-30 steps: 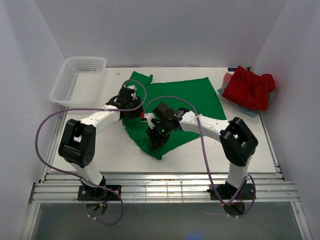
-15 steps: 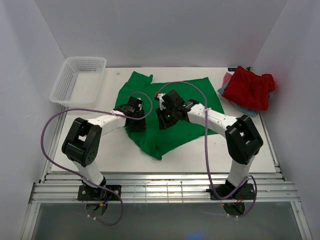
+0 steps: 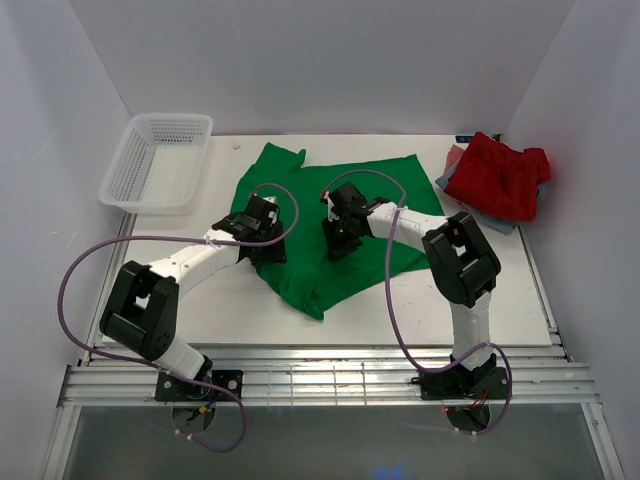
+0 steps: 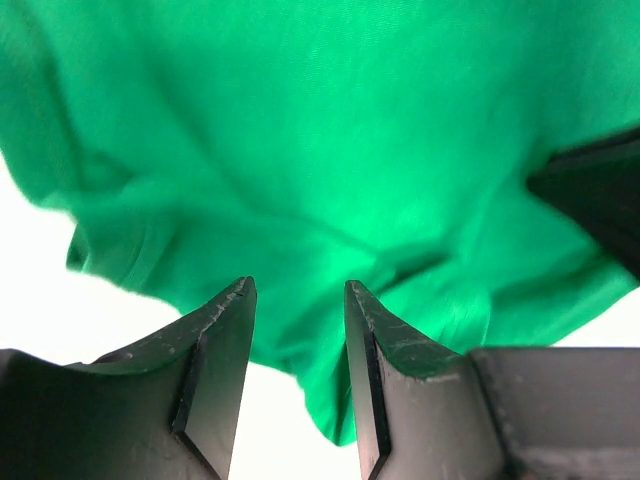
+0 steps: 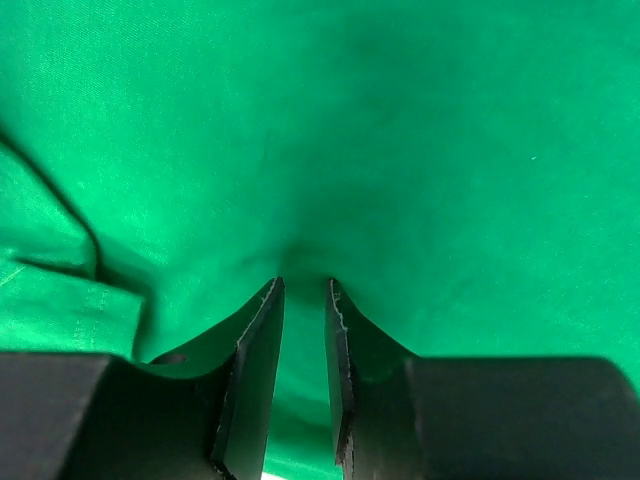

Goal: Fold and stack the t-shirts
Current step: Flatten the tshirt out

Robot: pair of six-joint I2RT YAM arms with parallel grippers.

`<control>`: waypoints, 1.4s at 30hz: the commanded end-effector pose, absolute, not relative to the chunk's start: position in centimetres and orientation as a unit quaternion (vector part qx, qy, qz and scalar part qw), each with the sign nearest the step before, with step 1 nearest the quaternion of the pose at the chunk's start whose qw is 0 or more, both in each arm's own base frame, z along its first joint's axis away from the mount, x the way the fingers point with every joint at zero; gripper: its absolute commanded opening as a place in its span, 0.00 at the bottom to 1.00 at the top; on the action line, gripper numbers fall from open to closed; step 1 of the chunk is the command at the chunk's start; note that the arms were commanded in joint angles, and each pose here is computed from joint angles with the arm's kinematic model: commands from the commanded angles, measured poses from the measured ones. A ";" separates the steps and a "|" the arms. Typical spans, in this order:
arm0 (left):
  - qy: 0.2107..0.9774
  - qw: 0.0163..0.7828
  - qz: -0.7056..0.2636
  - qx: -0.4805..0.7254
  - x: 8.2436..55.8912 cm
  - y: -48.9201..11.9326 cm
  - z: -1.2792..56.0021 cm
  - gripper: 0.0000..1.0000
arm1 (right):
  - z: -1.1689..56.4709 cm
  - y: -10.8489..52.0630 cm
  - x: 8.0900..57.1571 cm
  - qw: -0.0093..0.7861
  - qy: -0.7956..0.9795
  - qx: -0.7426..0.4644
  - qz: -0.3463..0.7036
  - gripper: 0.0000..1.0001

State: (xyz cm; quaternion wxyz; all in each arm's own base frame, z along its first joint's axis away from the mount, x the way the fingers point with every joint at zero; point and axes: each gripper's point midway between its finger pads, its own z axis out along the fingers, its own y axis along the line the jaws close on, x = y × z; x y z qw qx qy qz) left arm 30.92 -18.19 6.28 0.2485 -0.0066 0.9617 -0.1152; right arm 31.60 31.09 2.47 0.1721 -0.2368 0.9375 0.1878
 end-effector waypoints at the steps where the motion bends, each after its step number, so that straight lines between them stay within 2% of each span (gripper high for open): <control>1: 0.965 0.241 -0.106 -0.009 28.5 -16.9 7.0 0.51 | 1.0 30.9 32.0 0.159 0.944 -0.227 0.180 0.30; 5: 0.966 0.235 -0.108 -0.018 26.9 -16.2 6.3 0.51 | 1.3 31.4 32.1 0.162 0.941 -0.226 0.191 0.29; 10: 0.955 0.263 -0.135 -0.008 28.8 -17.9 8.1 0.56 | 0.9 31.3 32.4 0.161 0.942 -0.225 0.188 0.30; 20: 0.946 0.283 -0.156 0.028 31.6 -21.3 8.8 0.56 | -0.3 31.1 31.9 0.145 0.947 -0.221 0.185 0.29; 25: 0.952 0.261 -0.154 0.041 31.1 -22.6 7.3 0.55 | -0.4 30.9 31.8 0.143 0.948 -0.218 0.180 0.29; 33: 0.961 0.226 -0.143 0.075 27.5 -24.0 6.3 0.54 | -0.7 30.3 31.8 0.142 0.952 -0.213 0.169 0.29; 36: 0.962 0.226 -0.134 0.077 26.9 -23.8 6.3 0.42 | -0.9 30.3 31.7 0.139 0.952 -0.213 0.169 0.29; 37: 0.962 0.229 -0.130 0.077 26.9 -23.7 6.3 0.30 | -0.9 30.3 31.7 0.138 0.952 -0.213 0.168 0.29; 40: 0.964 0.226 -0.119 0.076 26.6 -23.1 5.9 0.09 | -1.1 30.3 31.7 0.136 0.953 -0.213 0.168 0.29; 42: 0.966 0.220 -0.113 0.077 26.4 -22.9 5.5 0.04 | -1.3 30.2 31.6 0.132 0.954 -0.213 0.166 0.29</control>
